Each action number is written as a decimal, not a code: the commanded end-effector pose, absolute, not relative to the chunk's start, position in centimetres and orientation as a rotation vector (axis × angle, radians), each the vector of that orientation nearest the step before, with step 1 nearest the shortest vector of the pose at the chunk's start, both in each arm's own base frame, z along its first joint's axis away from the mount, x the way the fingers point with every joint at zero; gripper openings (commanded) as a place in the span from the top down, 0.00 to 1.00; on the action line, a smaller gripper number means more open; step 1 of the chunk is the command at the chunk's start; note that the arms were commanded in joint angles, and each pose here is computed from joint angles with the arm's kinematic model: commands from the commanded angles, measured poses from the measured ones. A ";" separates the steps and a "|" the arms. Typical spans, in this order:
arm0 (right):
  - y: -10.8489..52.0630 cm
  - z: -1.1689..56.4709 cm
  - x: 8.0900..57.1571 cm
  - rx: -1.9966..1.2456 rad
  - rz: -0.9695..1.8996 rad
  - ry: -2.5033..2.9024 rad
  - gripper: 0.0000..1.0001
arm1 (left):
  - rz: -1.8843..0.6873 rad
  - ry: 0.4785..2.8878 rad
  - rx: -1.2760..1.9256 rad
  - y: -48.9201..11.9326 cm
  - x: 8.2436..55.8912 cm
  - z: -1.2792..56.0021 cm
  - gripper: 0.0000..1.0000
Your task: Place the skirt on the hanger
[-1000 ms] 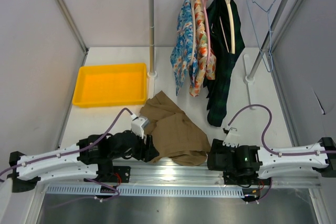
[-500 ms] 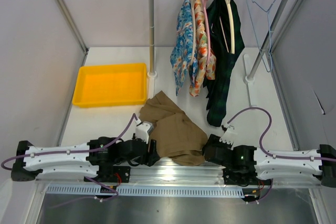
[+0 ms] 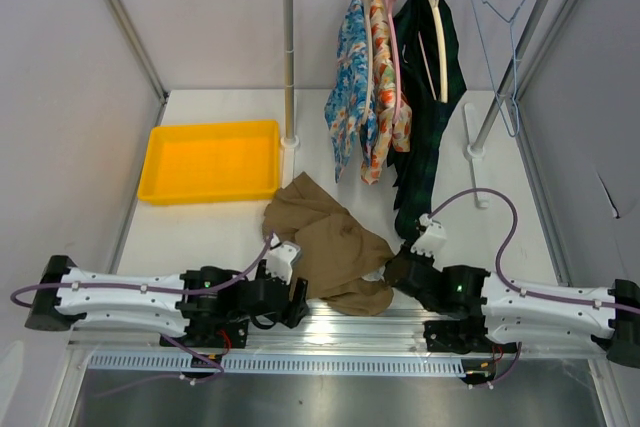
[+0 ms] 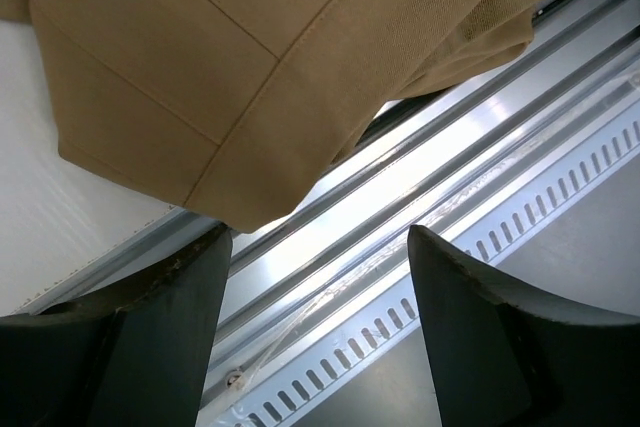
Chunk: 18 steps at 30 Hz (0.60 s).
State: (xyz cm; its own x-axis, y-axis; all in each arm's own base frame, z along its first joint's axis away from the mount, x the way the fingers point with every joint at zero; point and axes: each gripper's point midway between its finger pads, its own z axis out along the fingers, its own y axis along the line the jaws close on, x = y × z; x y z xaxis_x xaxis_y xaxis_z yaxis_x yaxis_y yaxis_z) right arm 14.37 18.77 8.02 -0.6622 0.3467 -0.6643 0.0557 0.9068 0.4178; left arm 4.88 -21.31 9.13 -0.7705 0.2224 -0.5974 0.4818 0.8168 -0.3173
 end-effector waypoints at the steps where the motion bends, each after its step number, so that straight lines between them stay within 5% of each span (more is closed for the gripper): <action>1: 19.1 12.3 15.8 0.283 0.454 2.170 0.96 | -0.566 2.404 0.526 -21.6 5.4 8.5 0.23; 18: 17.7 16.5 15.6 0.280 0.473 2.141 0.96 | -0.348 2.392 0.403 -19.5 6.6 6.6 0.29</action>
State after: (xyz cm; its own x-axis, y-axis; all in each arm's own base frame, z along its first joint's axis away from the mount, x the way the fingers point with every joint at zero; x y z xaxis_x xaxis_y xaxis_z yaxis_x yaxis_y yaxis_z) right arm 14.76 18.22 13.77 -0.6290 0.3251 -0.7062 0.0164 0.9137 0.4061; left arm 6.38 -18.46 6.19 -0.7392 0.2287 -0.6335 0.3787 0.9189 -0.1101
